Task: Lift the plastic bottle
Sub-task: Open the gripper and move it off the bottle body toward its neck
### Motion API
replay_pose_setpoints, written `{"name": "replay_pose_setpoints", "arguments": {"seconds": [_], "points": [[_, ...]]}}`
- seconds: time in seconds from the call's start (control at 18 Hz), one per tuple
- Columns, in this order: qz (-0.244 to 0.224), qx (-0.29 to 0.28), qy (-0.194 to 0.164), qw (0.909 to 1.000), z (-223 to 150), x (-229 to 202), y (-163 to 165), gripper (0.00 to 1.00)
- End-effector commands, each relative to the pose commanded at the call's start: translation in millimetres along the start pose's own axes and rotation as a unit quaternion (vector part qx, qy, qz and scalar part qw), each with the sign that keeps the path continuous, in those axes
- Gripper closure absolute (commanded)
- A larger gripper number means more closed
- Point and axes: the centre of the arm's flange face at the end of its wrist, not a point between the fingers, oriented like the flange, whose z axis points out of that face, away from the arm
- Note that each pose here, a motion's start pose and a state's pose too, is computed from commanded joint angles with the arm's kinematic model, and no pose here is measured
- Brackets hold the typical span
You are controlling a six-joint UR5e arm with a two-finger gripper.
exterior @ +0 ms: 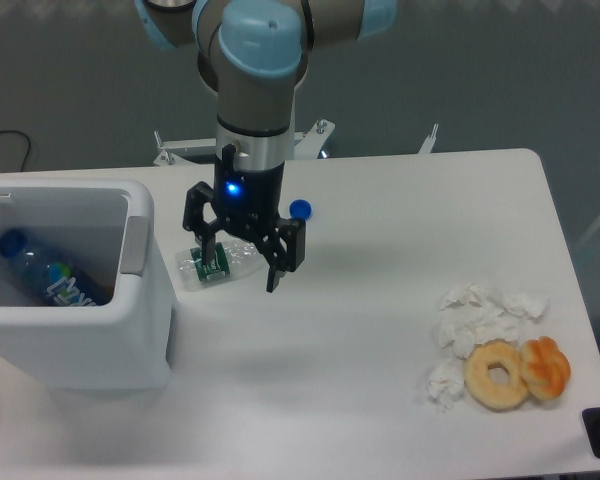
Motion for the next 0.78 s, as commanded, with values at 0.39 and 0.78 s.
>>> {"name": "replay_pose_setpoints", "arguments": {"seconds": [0.39,0.78], "points": [[0.108,-0.046,0.032,0.9926,43,8,27,0.00],[0.190,-0.120,0.060,0.9726,60,16,52,0.00]]}}
